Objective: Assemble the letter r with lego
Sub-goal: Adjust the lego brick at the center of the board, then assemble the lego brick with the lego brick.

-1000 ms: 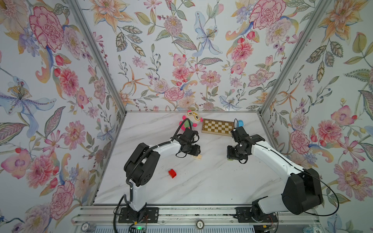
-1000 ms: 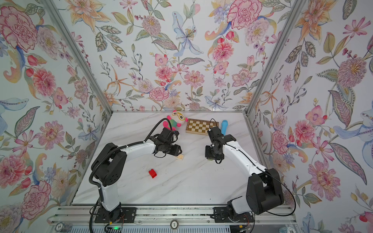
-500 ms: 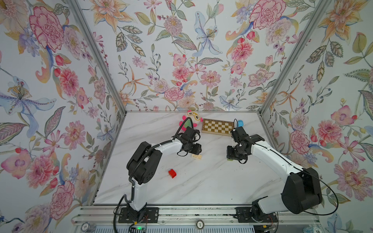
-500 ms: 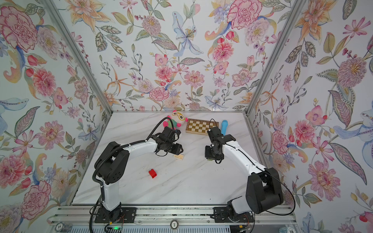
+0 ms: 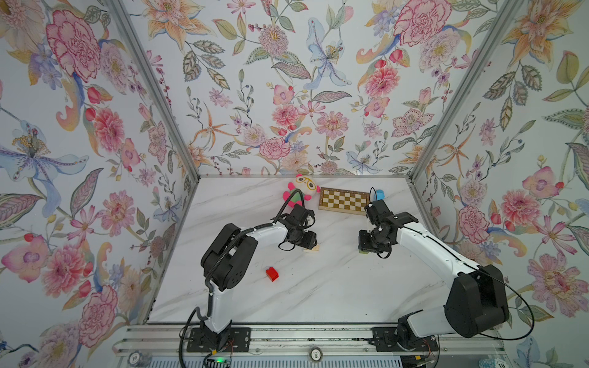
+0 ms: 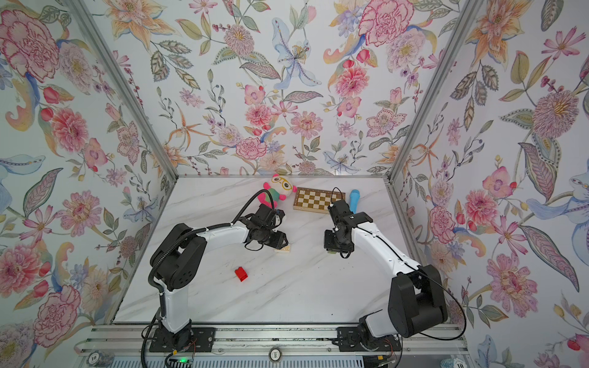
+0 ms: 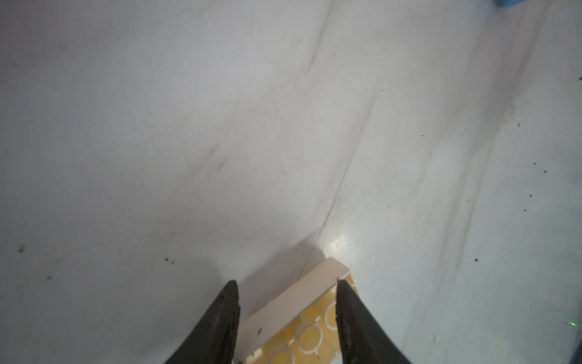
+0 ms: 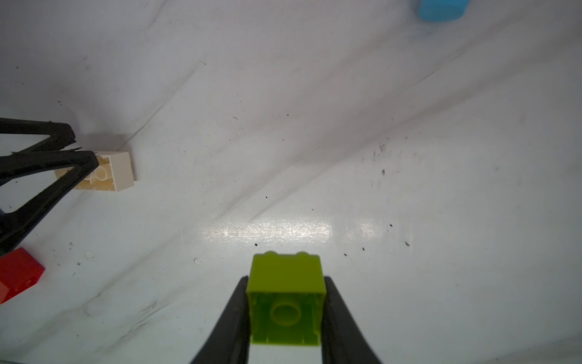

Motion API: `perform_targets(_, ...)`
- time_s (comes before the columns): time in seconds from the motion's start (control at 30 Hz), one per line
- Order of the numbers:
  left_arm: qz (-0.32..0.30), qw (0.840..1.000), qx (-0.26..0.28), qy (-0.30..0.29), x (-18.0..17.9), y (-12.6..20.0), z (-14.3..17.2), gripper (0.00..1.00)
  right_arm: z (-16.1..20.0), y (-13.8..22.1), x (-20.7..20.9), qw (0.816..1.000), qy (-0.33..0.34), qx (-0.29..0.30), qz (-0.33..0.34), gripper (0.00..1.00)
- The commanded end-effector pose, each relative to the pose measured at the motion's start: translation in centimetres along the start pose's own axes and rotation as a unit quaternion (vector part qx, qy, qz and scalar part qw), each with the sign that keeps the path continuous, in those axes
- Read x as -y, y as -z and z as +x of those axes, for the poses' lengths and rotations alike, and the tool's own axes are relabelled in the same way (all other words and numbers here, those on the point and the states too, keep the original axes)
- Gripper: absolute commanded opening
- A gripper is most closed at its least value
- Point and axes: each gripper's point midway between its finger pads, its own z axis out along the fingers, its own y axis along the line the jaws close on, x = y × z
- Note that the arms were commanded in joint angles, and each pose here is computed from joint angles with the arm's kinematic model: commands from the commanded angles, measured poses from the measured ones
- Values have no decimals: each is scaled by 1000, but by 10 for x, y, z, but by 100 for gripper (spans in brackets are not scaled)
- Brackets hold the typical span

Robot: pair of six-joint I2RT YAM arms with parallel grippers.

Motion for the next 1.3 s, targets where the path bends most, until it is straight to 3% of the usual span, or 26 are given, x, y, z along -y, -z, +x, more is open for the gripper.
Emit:
perform_targets(0.0,12,1000,6,1,9,10,0,51,4,0,1,1000,6,-15,2,32)
perform_targets(0.23,-16,999,36,-5,8,29,-23,54,1,1,-4,1000,9,-11,-1,32)
perform_targets(0.43,-34,996,84,-4,17,72,-58,55,-4,2,-30,1000,20,-4,0,32)
perform_targets(0.83,-74,994,36,77,-16,82,26,52,-14,-37,-106,998,55,-26,10,32)
perform_targets(1.03,-85,993,19,84,-23,67,31,45,-27,-49,-128,998,51,-31,-6,32)
perform_targets(1.27,-92,992,9,83,-25,63,26,46,-23,-62,-156,997,66,-46,-19,32)
